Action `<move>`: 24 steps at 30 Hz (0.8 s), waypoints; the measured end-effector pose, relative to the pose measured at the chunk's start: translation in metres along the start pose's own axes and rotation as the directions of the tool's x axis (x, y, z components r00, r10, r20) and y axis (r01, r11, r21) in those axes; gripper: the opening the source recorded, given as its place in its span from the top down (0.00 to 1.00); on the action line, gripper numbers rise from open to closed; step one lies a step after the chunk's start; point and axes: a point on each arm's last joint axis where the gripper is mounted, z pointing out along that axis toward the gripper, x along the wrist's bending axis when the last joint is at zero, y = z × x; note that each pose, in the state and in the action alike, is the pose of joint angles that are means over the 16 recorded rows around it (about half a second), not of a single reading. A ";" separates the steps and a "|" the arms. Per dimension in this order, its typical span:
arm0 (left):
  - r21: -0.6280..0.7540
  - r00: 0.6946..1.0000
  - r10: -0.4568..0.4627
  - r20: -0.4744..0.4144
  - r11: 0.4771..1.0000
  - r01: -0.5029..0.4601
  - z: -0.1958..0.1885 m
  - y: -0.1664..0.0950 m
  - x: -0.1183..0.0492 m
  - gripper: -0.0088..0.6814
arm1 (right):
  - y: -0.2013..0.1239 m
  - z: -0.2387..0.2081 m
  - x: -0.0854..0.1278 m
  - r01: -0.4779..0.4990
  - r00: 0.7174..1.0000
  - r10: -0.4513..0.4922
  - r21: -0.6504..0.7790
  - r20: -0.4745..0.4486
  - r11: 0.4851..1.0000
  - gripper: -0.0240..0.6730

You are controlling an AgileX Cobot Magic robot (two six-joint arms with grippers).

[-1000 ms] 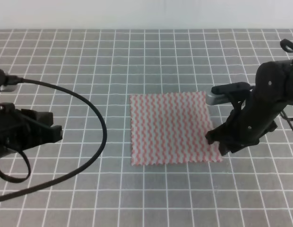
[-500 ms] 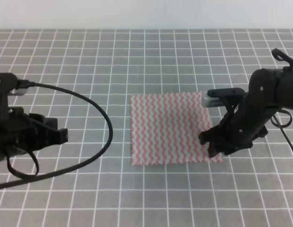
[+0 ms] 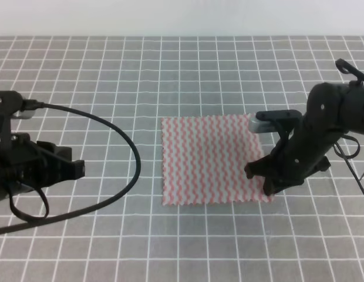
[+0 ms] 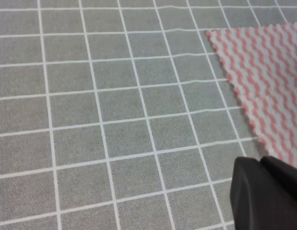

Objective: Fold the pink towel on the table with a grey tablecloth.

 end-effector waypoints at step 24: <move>0.031 0.641 0.737 0.214 0.651 -0.758 0.059 -0.028 -0.047 0.45 | 0.046 -0.053 0.018 0.086 0.995 -0.092 -0.172 -0.028 0.981 0.99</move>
